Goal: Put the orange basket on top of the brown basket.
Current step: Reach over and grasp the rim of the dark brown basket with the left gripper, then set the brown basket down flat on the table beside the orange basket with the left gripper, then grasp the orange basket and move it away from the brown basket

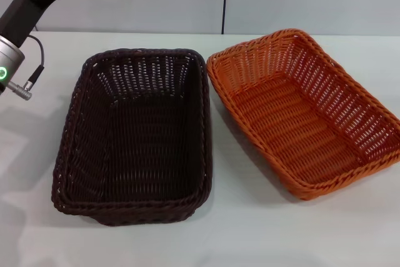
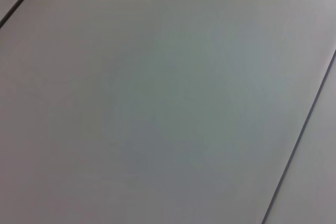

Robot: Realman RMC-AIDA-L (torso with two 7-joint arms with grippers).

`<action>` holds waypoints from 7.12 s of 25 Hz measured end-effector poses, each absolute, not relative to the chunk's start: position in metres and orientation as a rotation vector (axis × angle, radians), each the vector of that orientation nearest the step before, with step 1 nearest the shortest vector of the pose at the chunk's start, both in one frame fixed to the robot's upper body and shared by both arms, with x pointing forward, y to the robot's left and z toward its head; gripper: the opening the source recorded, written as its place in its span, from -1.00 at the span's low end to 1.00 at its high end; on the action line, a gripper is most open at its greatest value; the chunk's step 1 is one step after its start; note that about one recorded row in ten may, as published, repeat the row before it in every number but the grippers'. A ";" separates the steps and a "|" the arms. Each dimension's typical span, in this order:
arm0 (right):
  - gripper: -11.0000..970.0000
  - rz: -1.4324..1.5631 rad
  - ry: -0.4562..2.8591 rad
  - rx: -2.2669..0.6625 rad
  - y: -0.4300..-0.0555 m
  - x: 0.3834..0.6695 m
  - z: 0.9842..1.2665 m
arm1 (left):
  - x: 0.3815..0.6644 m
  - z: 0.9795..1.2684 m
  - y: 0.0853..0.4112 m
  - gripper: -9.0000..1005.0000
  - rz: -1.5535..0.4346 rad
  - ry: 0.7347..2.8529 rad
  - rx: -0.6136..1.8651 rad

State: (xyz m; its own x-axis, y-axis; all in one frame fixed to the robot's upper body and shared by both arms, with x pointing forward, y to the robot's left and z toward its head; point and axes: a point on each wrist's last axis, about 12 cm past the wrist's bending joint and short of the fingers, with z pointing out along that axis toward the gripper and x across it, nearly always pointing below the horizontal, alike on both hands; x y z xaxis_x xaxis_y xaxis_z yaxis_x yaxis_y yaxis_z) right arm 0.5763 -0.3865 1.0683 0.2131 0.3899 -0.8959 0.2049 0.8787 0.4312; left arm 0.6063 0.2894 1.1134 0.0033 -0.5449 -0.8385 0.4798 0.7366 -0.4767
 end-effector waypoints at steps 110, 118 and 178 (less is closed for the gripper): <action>0.36 0.067 1.483 0.508 -0.388 0.581 1.058 | 0.592 1.220 0.294 -0.56 -0.436 2.508 0.339; 0.36 0.070 1.483 0.513 -0.387 0.580 1.057 | 0.589 1.255 0.310 -0.56 -0.397 2.407 0.423; 0.36 0.250 1.545 0.347 -0.388 0.583 1.068 | 0.621 1.186 0.229 0.71 -1.011 1.508 0.573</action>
